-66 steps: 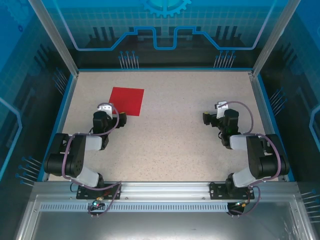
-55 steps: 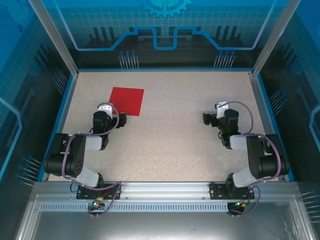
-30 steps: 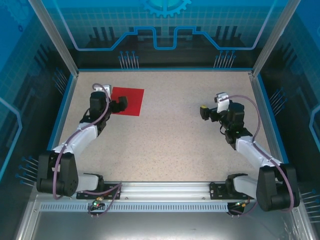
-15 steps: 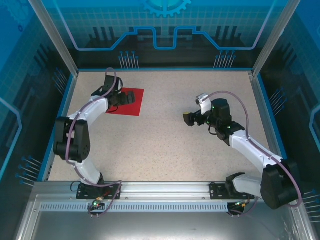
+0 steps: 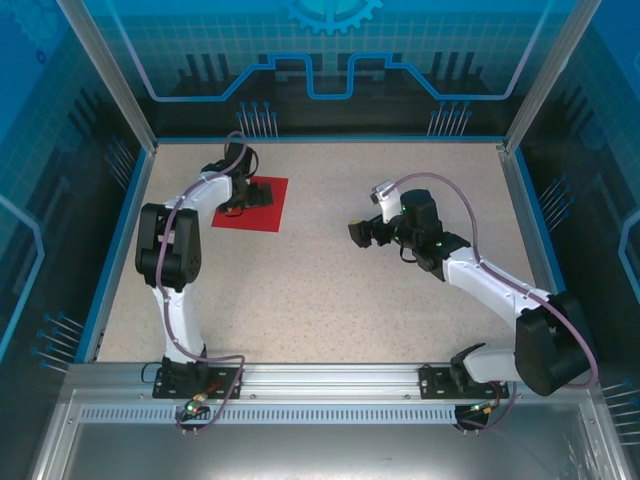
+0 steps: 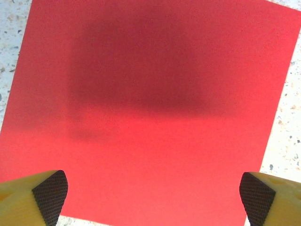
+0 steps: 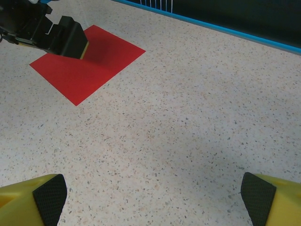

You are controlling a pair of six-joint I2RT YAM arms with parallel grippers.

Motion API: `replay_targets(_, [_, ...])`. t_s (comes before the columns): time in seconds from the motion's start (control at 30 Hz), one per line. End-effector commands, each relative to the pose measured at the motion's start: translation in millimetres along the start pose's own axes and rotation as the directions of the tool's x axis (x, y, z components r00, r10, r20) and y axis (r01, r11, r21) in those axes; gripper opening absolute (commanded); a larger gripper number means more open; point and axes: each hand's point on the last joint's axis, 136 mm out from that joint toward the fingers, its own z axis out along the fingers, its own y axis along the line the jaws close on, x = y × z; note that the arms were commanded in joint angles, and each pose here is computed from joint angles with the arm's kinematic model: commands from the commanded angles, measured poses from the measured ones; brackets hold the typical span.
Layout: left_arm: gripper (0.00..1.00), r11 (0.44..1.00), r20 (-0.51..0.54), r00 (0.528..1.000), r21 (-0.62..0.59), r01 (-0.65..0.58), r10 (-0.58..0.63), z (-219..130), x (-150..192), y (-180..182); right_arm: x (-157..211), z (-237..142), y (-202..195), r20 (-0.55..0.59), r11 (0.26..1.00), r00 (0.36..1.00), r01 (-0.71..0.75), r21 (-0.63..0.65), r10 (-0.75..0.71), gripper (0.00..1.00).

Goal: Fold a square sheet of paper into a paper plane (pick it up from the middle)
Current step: Move the square sheet of paper to the center of the table.

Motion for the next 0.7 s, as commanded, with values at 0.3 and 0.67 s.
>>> replay_targets(0.3, [0.99, 0.999, -0.113, 0.993, -0.045, -0.023, 0.017, 17.2, 13.5, -13.5, -10.9, 7.1, 3.7, 0.003, 1.0, 1.0, -0.018, 0.016, 0.018, 0.99])
replay_targets(0.67, [0.99, 0.999, -0.178, 0.984, -0.025, -0.025, 0.02, 27.7, 35.5, -29.0, -12.5, 1.7, 2.9, 0.004, 1.0, 1.0, -0.018, 0.023, 0.018, 0.99])
